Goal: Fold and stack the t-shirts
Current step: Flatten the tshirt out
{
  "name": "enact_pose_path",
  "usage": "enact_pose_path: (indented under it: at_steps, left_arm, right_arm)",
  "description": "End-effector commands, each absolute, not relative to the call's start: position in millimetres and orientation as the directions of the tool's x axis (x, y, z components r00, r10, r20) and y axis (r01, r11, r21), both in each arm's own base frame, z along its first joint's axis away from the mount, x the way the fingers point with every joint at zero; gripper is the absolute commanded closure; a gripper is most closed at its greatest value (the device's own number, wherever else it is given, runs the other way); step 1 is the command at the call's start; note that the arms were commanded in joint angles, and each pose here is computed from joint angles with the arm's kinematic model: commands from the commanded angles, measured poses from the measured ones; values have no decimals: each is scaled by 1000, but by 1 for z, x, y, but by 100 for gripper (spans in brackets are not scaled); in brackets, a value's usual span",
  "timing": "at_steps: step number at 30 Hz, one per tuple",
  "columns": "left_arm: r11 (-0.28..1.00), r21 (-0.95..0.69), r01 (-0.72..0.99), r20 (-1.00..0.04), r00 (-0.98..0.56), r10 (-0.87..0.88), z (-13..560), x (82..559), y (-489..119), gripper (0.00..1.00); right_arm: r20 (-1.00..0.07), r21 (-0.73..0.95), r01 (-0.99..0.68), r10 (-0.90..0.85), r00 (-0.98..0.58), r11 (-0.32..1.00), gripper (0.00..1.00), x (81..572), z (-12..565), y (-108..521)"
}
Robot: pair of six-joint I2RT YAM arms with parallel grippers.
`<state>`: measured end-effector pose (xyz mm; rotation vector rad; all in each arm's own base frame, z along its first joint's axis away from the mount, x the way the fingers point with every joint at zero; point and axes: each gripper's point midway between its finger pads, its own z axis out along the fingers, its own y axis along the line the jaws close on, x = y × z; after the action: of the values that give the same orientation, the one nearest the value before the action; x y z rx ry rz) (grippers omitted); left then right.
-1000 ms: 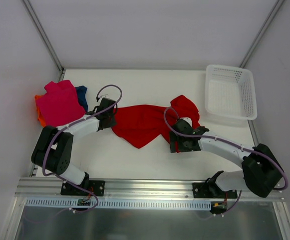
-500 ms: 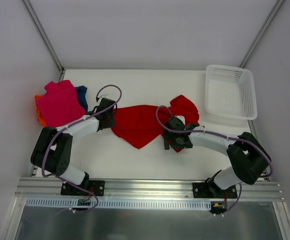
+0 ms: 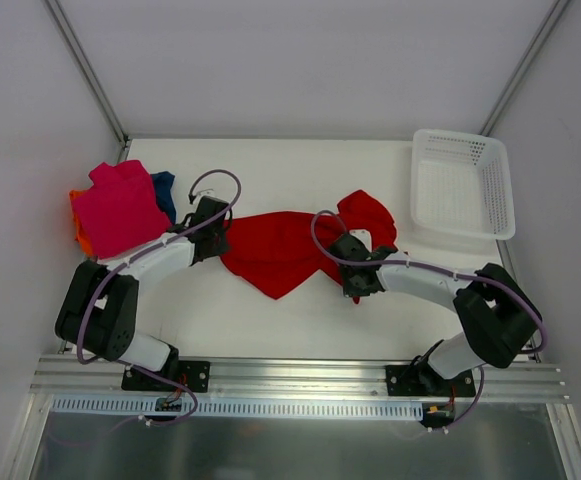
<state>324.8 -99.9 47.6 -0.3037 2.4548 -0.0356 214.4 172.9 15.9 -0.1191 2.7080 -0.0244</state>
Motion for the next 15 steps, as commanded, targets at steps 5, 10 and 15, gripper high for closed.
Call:
enact_pose_path:
  at_steps: [5, 10, 15]
  left_arm:
    - [974, -114, -194, -733, -646, -214, 130, 328, -90, 100]
    - [962, -212, -170, -793, -546, -271, 194, 319, -89, 100]
    - [956, -260, -135, -820, -491, -292, 241, 307, -88, 100]
  right_arm:
    - [-664, -109, -23, -90, -742, 994, 99, 250, 152, 151]
    - [-811, -138, 11, -107, -575, 990, 99, 259, 269, 120]
    - [-885, -135, 35, -104, -454, 990, 100, 254, 351, 97]
